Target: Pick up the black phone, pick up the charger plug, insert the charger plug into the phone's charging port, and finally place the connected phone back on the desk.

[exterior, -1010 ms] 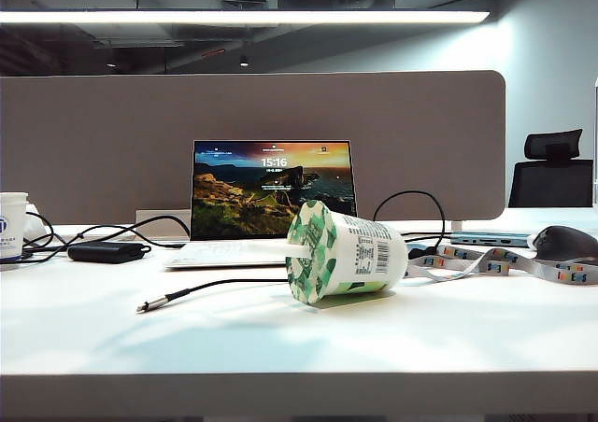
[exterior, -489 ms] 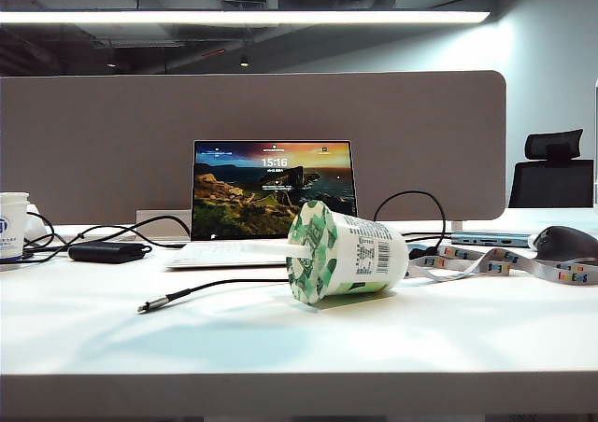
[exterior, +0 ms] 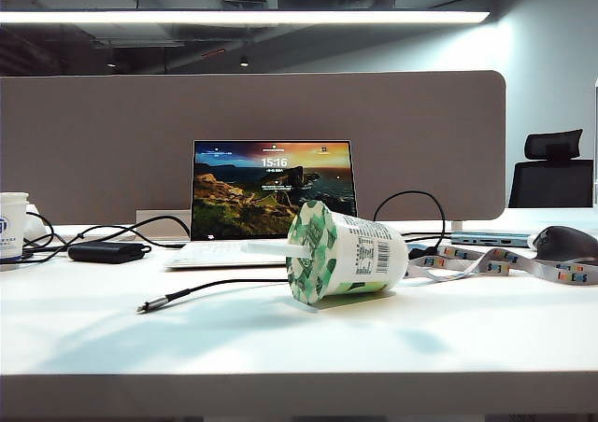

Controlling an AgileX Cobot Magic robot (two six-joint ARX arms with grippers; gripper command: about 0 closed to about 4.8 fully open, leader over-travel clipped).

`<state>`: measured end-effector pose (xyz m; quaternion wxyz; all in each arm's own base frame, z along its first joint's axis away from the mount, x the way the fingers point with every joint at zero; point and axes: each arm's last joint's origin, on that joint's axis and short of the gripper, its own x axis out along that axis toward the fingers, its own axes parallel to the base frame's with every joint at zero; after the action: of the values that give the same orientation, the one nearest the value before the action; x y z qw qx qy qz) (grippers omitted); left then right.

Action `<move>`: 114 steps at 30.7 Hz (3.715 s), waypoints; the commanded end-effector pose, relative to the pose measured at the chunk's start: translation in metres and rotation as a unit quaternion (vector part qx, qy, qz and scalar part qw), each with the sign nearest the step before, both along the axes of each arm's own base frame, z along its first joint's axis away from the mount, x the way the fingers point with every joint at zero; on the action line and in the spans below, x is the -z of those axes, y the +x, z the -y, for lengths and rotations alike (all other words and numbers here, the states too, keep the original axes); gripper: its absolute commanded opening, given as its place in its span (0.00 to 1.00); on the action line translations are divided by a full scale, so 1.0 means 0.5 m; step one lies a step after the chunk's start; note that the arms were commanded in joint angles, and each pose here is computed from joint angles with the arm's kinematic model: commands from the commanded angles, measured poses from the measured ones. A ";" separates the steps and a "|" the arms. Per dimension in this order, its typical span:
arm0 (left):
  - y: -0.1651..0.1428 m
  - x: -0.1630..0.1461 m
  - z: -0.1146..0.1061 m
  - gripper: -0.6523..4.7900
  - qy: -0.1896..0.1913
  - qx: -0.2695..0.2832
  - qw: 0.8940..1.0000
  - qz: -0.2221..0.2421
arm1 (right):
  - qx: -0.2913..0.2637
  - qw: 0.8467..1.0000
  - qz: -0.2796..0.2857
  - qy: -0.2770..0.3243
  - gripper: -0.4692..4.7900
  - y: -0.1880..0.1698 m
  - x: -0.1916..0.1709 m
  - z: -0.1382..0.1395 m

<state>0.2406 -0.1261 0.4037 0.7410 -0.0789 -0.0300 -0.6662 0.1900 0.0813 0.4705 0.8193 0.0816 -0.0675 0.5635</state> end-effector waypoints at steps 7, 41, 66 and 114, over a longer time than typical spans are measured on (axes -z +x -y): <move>0.007 0.044 0.000 0.11 0.080 -0.047 0.996 0.012 | 0.012 0.999 0.008 -0.033 0.88 0.002 0.013 0.000; -0.027 0.129 0.029 0.11 0.265 -0.046 0.961 0.063 | -0.060 0.950 -0.068 -0.298 0.88 0.040 0.189 -0.096; -0.043 0.133 0.042 0.11 0.261 0.004 0.962 0.085 | -0.073 0.906 -0.079 -0.409 0.61 0.064 0.269 -0.170; -0.041 -0.038 0.043 1.00 -0.055 -0.019 0.995 0.079 | -0.046 0.990 0.092 -0.099 0.08 -0.008 0.042 -0.082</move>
<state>0.2245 -0.1499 0.4129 0.7546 -0.0416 -0.1106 -0.6455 0.1890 0.1233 0.4405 0.7905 -0.0566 -0.0548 0.6074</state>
